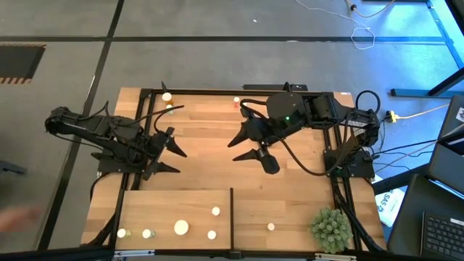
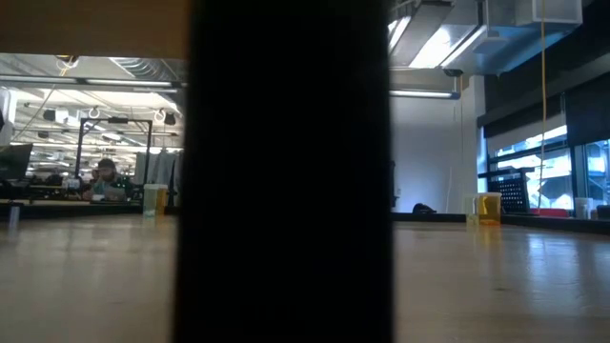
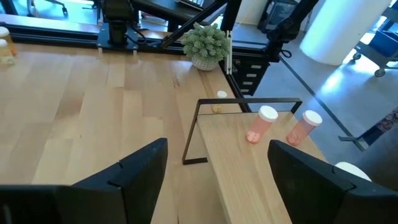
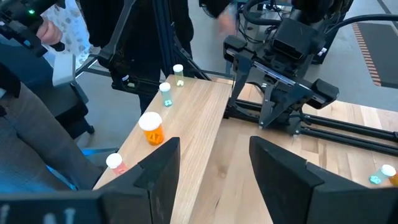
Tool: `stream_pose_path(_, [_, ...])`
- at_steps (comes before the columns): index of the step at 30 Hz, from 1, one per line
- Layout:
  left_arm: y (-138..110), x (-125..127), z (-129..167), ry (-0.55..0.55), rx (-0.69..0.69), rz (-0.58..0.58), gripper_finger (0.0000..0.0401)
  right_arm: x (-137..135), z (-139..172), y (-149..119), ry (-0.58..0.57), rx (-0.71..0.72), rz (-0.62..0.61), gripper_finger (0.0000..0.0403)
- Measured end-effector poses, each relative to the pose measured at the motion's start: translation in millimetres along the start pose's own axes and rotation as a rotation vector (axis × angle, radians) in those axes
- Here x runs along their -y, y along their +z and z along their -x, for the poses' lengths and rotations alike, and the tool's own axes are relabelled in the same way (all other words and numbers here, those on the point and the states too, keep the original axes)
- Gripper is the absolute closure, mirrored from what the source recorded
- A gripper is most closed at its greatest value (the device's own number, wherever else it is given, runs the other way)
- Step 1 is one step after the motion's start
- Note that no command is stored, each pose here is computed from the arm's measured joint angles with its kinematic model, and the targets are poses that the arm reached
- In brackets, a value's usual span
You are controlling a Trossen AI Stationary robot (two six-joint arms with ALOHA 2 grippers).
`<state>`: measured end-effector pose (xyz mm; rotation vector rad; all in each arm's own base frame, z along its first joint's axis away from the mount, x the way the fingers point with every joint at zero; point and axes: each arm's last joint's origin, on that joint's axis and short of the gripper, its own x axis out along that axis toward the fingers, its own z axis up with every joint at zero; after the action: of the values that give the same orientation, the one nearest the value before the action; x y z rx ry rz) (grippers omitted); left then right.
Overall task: Pick and place medicine bottles onto shelf by color
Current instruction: Put the top left blue pill bottle on the shelf aligned with the other blue pill bottle
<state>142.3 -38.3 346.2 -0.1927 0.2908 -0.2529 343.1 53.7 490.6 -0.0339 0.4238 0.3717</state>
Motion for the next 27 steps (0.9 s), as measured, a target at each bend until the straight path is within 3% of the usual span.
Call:
stream_pose_path(7, [2, 1, 9, -0.006, 0.031, -0.001, 0.0128, 0, 0, 0, 0.005, -0.001, 0.007, 0.0206])
stream_pose_path(13, [3, 0, 25, 0.021, 0.082, -0.02, 0.0128, 6, 9, 0, 0.082, 0.004, 0.016, 0.0206])
stream_pose_path(27, [-6, -3, 55, 0.096, 0.088, -0.018, 0.0128, 16, 39, -3, 0.037, -0.026, 0.006, 0.0206])
